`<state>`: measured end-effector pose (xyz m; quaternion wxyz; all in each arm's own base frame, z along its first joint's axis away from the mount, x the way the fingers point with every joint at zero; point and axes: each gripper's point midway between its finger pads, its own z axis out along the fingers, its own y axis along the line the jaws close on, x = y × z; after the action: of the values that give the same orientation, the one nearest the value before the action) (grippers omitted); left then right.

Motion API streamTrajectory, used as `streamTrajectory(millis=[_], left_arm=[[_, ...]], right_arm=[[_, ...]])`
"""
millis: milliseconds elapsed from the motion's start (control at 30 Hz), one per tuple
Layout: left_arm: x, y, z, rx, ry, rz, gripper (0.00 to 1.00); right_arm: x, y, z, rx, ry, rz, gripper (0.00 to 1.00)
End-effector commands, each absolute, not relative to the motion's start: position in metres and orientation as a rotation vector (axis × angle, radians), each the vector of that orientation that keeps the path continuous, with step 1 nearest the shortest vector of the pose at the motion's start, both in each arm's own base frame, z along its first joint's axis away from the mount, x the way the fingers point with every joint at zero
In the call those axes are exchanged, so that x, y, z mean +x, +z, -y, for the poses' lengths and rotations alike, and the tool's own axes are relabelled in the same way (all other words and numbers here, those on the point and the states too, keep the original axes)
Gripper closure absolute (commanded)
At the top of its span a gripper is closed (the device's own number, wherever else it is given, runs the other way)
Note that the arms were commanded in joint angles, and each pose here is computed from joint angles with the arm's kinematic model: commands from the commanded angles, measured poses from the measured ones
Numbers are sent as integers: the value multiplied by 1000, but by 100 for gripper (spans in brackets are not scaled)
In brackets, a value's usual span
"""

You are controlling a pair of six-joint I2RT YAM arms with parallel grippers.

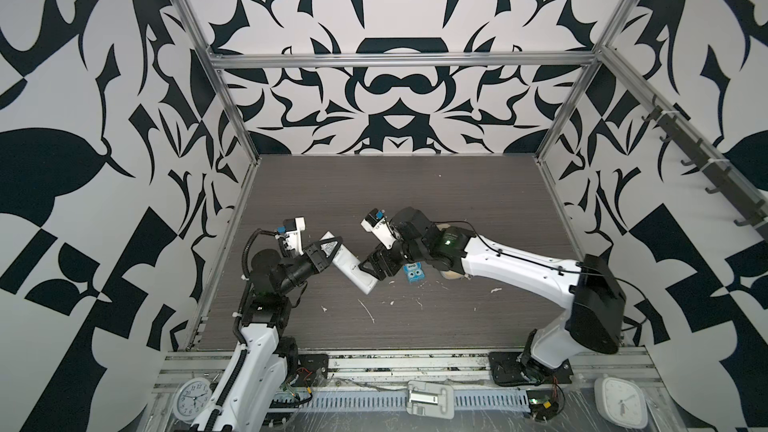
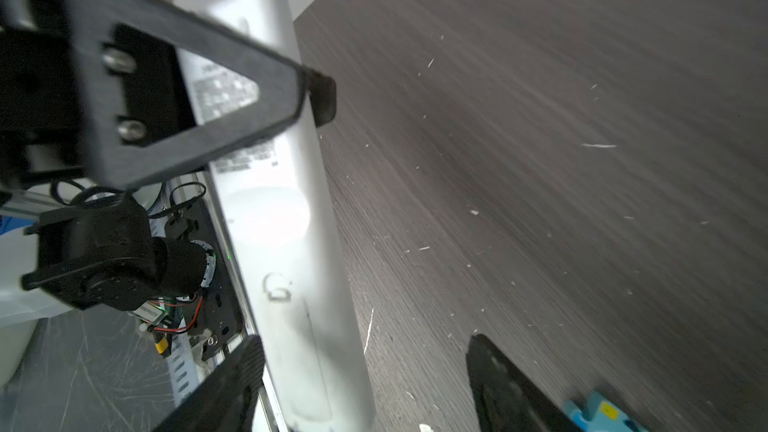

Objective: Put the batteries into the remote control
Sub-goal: 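Open the right gripper and draw it back from the closed remote, then lower the remote onto the table with the left gripper while the right gripper withdraws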

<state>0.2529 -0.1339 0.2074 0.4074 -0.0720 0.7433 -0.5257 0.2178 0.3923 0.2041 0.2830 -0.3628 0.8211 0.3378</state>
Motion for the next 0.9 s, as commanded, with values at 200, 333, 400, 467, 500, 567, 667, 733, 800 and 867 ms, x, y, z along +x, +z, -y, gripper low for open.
streamTrajectory(millis=[200, 333, 400, 467, 500, 567, 667, 733, 800, 867], left_arm=[[273, 170, 77, -545, -811, -2206, 100], [270, 174, 35, -681, -420, -2382, 100], [272, 174, 26, -647, -264, -2512, 100], [274, 178, 21, -554, -25, -2628, 100], [277, 180, 19, -486, 126, -2660, 100], [286, 182, 17, -375, 365, -2692, 100], [302, 182, 12, -292, 631, -2679, 100], [309, 178, 13, -270, 745, -2689, 100], [316, 173, 14, -245, 839, -2686, 100], [321, 165, 19, -199, 937, -2704, 100]], right_arm=[[208, 253, -327, -881, 791, -1934, 17], [201, 255, -312, -843, 800, -1884, 17], [197, 257, -305, -828, 809, -1853, 17], [192, 260, -297, -817, 822, -1826, 16], [190, 262, -293, -809, 822, -1814, 15], [187, 262, -285, -799, 815, -1804, 14], [181, 262, -274, -801, 810, -1792, 13], [174, 263, -269, -813, 823, -1768, 12], [171, 264, -263, -810, 822, -1753, 11], [172, 260, -256, -796, 789, -1767, 10]])
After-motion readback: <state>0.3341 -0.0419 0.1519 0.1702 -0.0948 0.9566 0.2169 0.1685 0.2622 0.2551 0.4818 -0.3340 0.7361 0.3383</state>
